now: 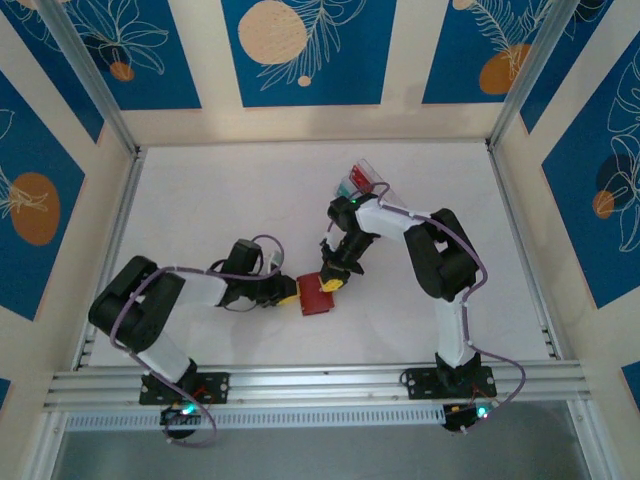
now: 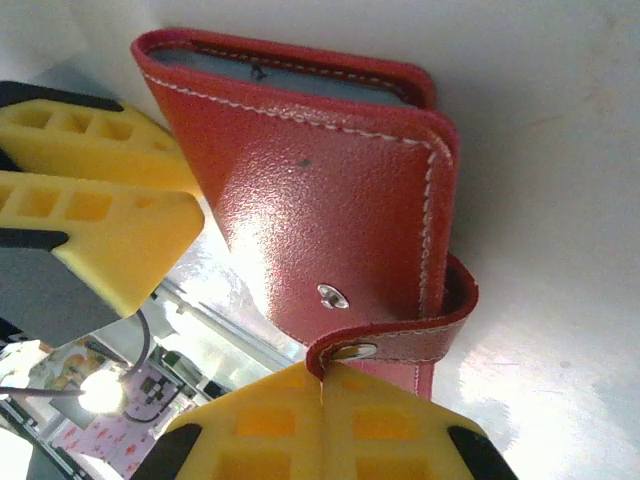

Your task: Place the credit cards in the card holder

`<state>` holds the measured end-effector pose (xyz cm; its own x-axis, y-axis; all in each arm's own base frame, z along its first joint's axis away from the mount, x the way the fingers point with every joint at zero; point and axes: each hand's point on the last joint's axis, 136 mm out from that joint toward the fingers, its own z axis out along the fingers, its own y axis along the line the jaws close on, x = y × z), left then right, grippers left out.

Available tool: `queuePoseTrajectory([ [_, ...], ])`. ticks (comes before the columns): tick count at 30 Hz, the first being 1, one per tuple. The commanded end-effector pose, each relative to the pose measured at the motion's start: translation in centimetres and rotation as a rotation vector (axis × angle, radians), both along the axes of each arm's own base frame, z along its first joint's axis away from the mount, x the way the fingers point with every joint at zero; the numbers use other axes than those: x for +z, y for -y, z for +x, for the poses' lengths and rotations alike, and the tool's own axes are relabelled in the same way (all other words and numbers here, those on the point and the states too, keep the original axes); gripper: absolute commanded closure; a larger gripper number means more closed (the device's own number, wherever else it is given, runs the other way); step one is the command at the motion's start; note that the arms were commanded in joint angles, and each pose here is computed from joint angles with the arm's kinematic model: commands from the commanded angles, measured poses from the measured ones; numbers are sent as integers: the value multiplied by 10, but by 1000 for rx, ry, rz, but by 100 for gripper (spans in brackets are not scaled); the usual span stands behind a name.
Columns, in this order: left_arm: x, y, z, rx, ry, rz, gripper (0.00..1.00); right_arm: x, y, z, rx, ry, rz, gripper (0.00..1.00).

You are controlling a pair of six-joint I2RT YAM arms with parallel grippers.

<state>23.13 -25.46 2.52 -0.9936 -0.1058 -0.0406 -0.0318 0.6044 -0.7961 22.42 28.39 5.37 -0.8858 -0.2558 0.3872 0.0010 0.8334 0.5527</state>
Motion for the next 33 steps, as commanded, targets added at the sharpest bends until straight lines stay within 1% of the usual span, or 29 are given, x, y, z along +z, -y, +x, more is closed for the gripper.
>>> queuePoseTrajectory([
  [1,-13,-7,6,-3,12,73,79,20,-9,-2,15,-16,88,100],
  [9,-17,0,11,-25,17,78,79,22,-15,-6,33,-46,131,100],
  [15,-13,7,13,-37,32,70,79,18,-19,-12,45,-79,155,100],
  [24,-9,18,14,-62,44,51,78,6,-23,-17,51,-110,158,100],
  [28,-10,21,14,-66,44,50,78,9,-26,-17,50,-116,180,100],
  [33,-11,21,14,-62,41,48,78,3,-24,-19,53,-126,164,100],
])
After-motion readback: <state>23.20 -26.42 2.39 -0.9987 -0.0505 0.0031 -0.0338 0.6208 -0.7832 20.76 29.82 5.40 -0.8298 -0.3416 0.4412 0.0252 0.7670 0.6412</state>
